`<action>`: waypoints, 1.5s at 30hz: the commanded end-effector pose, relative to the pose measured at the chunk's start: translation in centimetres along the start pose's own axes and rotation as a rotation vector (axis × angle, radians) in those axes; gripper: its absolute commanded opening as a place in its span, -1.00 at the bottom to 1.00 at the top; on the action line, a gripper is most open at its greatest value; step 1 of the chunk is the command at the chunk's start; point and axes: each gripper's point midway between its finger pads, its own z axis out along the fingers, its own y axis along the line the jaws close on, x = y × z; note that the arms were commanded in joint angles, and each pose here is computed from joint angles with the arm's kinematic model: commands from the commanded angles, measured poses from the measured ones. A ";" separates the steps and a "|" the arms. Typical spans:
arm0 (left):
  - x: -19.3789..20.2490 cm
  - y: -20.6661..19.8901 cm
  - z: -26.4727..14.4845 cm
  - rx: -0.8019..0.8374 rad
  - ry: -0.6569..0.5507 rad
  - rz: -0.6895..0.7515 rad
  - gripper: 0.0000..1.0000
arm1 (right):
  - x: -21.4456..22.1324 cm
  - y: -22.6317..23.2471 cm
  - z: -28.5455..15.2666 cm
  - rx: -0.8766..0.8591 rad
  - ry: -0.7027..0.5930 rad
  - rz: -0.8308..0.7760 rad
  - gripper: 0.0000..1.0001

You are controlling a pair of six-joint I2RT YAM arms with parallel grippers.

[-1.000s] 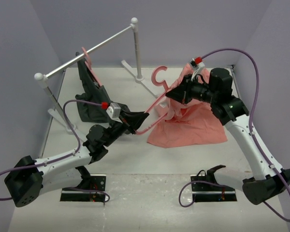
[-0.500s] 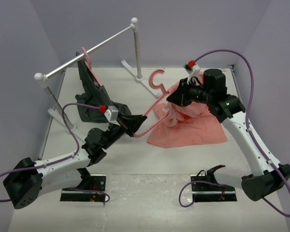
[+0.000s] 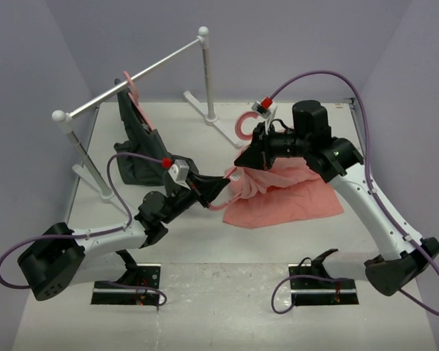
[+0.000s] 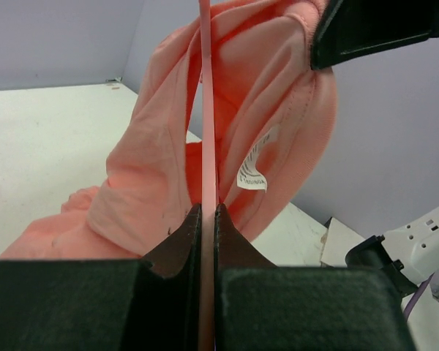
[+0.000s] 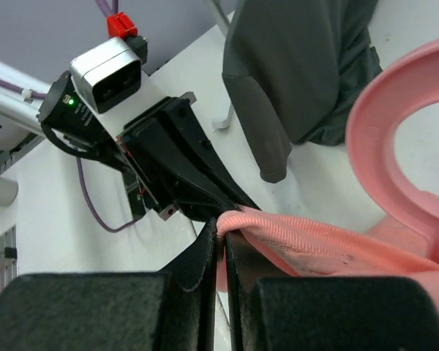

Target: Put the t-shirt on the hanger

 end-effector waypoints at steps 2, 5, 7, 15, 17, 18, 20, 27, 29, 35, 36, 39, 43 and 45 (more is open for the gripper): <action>-3.8 -1.9 -0.2 0.057 -0.124 0.044 -1.00 | -0.4 -1.2 -1.5 0.133 -0.046 -0.066 -0.57; -4.2 -2.2 -1.0 0.069 -0.142 0.076 -1.00 | -0.6 -2.9 -2.9 0.264 -0.078 -0.085 -0.29; -4.2 -2.5 -1.4 0.087 -0.139 0.111 -1.00 | -1.0 -3.3 -4.3 0.325 -0.108 -0.131 0.01; -3.1 -3.3 -2.7 0.167 -0.081 0.296 -1.00 | -2.4 -4.2 -10.0 0.505 -0.107 -0.353 0.65; -2.3 -2.7 -2.7 0.151 -0.030 0.327 -1.00 | -1.8 -4.0 -10.2 0.482 -0.047 -0.430 0.80; -2.2 -2.6 -2.8 0.148 -0.022 0.342 -1.00 | -1.8 -4.0 -10.1 0.472 -0.032 -0.476 0.79; -2.1 -3.3 -3.0 0.194 -0.012 0.388 -1.00 | 0.6 -4.5 -9.7 0.433 0.068 -0.549 0.78; -1.6 -5.8 -3.4 0.346 0.039 0.447 -1.00 | 5.1 -4.3 -9.3 0.315 0.176 -0.695 0.72; -1.5 -6.7 -3.6 0.400 0.044 0.451 -1.00 | 4.8 -4.5 -9.5 0.341 0.164 -0.723 0.61; -2.4 -8.5 -4.0 0.482 0.021 0.451 -1.00 | 7.9 -4.1 -8.7 0.234 0.212 -0.774 0.19; -2.5 -8.7 -4.1 0.492 0.018 0.452 -1.00 | 8.7 -4.2 -8.5 0.220 0.226 -0.764 0.13; -3.4 -9.1 -4.0 0.495 0.012 0.472 -1.00 | 9.1 -3.9 -8.5 0.204 0.218 -0.765 0.01; -4.3 -9.1 -3.9 0.484 0.011 0.494 -1.00 | 8.6 -3.3 -8.6 0.177 0.199 -0.768 -0.19; -4.8 -9.2 -3.9 0.486 0.008 0.498 -1.00 | 8.5 -3.0 -8.3 0.146 0.194 -0.774 -0.41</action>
